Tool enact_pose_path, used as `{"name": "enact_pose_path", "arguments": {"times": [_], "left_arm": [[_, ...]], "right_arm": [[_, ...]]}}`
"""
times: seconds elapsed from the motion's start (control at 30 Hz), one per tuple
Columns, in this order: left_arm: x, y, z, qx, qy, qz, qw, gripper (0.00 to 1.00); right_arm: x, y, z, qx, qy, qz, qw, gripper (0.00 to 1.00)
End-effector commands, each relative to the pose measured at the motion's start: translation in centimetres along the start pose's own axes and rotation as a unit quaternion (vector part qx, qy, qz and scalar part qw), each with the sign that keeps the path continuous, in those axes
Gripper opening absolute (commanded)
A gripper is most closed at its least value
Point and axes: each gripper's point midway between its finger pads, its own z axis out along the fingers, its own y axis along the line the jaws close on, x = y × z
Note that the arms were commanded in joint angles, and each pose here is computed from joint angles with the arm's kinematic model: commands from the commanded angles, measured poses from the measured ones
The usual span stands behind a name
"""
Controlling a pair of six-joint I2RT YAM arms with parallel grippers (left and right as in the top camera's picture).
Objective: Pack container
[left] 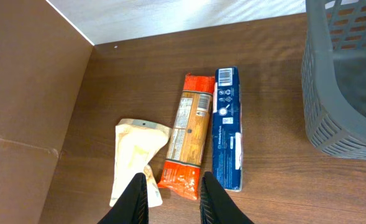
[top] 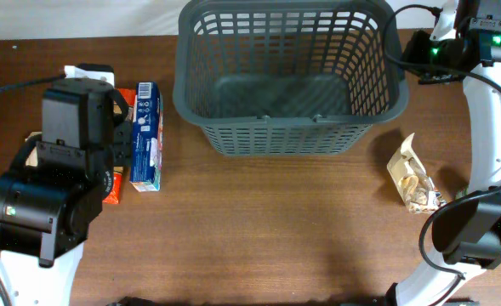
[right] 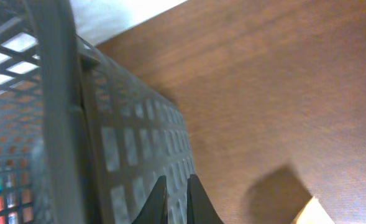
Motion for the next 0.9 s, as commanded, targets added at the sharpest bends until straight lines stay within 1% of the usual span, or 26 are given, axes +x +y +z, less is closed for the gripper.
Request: {"name": "enact_pose_path", "arguments": {"times": [0.0,0.33,0.5,0.67,0.8,0.87], "left_arm": [[0.2,0.1,0.2,0.000,0.005,-0.009,1.000,0.16],[0.2,-0.2,0.7,0.000,0.013,-0.005,1.000,0.16],[0.3,0.0,1.0,-0.003,0.017,-0.006,1.000,0.16],[0.8,2.4,1.7,-0.031,0.031,-0.058,0.997,0.17],[1.3,3.5,3.1,-0.017,0.050,-0.092,0.994,0.16],[1.8,4.0,4.3,-0.010,0.069,-0.105,0.992,0.16]], "right_arm": [[0.1,3.2,-0.2,-0.079,0.007,-0.021,0.997,0.04],[1.5,6.6,0.4,-0.104,0.021,-0.053,0.993,0.04],[1.3,5.5,-0.3,-0.097,0.020,-0.042,0.994,0.04],[1.1,2.7,-4.6,-0.075,0.009,-0.008,0.997,0.04],[1.2,1.5,-9.5,-0.057,-0.021,0.002,0.998,0.04],[1.4,0.4,-12.6,-0.027,-0.049,0.007,0.998,0.04]]}}
